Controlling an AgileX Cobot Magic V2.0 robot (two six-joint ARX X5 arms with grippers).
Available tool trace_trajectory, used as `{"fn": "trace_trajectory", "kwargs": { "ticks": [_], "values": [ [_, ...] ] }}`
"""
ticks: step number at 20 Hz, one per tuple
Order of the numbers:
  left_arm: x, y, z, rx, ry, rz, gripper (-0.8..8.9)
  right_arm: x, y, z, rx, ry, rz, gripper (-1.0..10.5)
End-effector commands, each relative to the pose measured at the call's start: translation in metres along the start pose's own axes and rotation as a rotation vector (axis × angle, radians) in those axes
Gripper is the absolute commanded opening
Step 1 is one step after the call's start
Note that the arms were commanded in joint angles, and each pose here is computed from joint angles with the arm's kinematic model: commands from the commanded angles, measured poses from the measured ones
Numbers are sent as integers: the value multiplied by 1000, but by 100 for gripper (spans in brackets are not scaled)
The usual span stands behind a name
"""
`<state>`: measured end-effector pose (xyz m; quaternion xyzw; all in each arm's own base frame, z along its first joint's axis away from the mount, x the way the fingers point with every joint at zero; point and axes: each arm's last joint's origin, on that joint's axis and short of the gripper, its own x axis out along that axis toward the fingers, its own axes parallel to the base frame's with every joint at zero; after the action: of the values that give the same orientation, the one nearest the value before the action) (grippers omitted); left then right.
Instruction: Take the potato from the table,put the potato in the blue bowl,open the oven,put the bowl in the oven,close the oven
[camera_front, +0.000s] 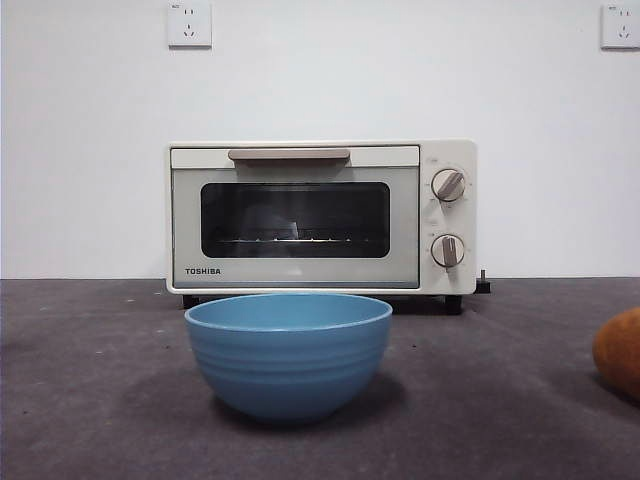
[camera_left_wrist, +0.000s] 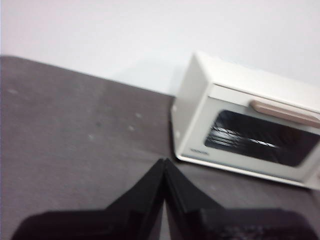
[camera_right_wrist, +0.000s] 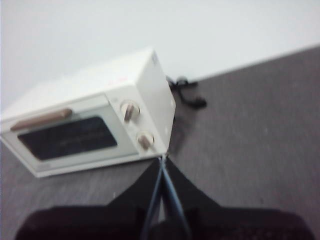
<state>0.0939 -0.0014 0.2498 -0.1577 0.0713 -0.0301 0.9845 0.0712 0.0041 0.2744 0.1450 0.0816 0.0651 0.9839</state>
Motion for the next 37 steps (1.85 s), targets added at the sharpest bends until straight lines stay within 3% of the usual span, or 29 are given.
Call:
{"fn": "trace_trajectory", "kwargs": {
  "ticks": [1,11,18,21,24,25,31,37],
  "values": [
    [2,-6,13,-19,60,-41,-6,1,5,15,17,83,-14,-8],
    [17,-17,40,-78,365,-93,-5,30,12,57,20,429,-98,-2],
    [28,-22,56,-116,506,-95,-4,56,14,79,56,553,-120,-2],
    [33,-24,64,-126,553,-78,-5,65,16,85,51,610,-64,-2],
    [41,-26,71,-128,637,-55,-5,81,18,87,30,722,79,-2],
    [43,-25,71,-132,666,-46,-5,84,18,86,31,760,91,-2],
    [53,-22,59,-38,853,-74,-5,106,10,70,69,984,51,3],
    [64,-17,47,3,993,-78,-4,124,26,51,-74,1097,-75,136]
  ]
}}
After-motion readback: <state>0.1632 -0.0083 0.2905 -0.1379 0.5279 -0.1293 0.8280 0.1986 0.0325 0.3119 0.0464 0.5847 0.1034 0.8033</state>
